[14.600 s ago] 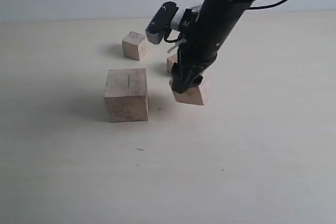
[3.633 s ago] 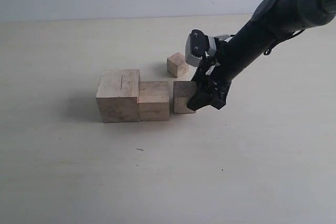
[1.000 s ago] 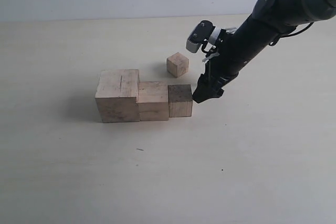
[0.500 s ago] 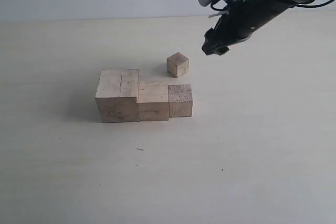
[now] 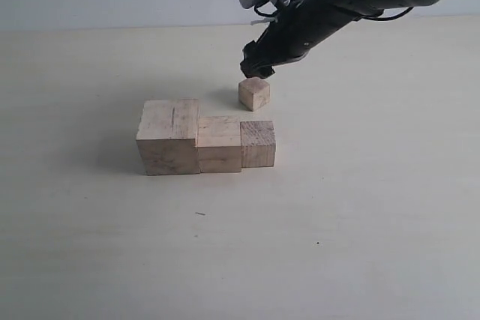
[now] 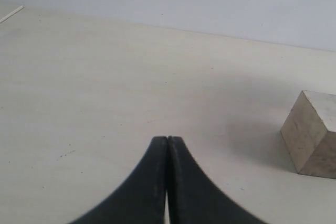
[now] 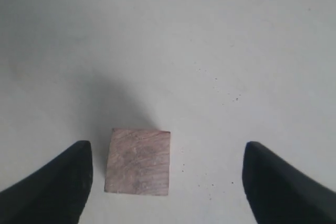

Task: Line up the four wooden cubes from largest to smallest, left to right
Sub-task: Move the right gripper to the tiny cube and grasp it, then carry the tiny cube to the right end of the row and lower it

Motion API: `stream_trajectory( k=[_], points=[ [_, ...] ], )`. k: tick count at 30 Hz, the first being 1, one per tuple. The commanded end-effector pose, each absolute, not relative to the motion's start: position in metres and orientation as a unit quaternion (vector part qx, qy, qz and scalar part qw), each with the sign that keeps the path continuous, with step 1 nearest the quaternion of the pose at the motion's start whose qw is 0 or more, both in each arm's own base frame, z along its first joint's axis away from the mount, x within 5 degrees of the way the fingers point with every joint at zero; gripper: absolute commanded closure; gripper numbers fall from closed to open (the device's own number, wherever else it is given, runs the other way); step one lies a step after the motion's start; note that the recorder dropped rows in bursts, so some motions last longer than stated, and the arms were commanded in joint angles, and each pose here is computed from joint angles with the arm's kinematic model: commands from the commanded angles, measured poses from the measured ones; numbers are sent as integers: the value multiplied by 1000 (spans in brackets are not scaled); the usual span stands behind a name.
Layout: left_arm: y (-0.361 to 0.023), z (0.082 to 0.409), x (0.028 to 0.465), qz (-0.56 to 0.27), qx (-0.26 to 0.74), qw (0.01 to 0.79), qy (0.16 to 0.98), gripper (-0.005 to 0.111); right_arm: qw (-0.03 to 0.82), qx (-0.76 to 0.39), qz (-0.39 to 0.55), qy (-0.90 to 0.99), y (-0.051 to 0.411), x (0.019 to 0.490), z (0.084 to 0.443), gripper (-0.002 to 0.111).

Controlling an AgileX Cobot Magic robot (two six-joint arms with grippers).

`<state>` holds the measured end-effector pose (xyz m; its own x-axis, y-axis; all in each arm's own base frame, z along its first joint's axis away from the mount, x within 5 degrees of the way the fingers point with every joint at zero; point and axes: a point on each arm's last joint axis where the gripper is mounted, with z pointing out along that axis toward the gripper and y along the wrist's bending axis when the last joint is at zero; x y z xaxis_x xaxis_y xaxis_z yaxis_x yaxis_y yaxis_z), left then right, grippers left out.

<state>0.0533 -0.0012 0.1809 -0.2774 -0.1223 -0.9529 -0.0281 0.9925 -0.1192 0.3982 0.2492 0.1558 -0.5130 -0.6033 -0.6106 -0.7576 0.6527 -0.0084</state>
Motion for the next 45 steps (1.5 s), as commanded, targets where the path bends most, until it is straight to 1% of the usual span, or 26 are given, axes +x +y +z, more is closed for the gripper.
stream_trajectory(
  k=[1,11,17,22,24,27,30,32,33,37,40,43,45],
  points=[
    [-2,181,53,-40,-42,604,795,107,286,-387,136,866,253,401,144,32],
    [-2,181,53,-40,-42,604,795,107,259,-381,146,875,254,399,130,32],
    [-2,181,53,-40,-42,604,795,107,244,-373,151,882,255,399,115,33],
    [-2,181,53,-40,-42,604,795,107,243,-373,151,883,255,399,113,33],
    [-2,181,53,-40,-42,604,795,107,243,-373,151,883,255,399,113,38],
    [-2,181,53,-40,-42,604,795,107,240,-373,152,883,255,399,112,55],
    [-2,181,53,-40,-42,604,795,107,224,-379,157,884,255,396,113,81],
    [-2,181,53,-40,-42,604,795,107,212,-389,160,882,254,392,121,100],
    [-2,181,53,-40,-42,604,795,107,208,-400,157,879,253,390,126,108],
    [-2,181,53,-40,-42,604,795,107,209,-439,124,865,244,384,161,108],
    [-2,181,53,-40,-42,604,795,107,207,-443,63,870,224,382,192,108],
    [-2,181,53,-40,-42,604,795,107,226,-395,31,890,191,391,218,108],
    [-2,181,53,-40,-42,604,795,107,213,-415,22,884,166,391,227,108]
  ],
)
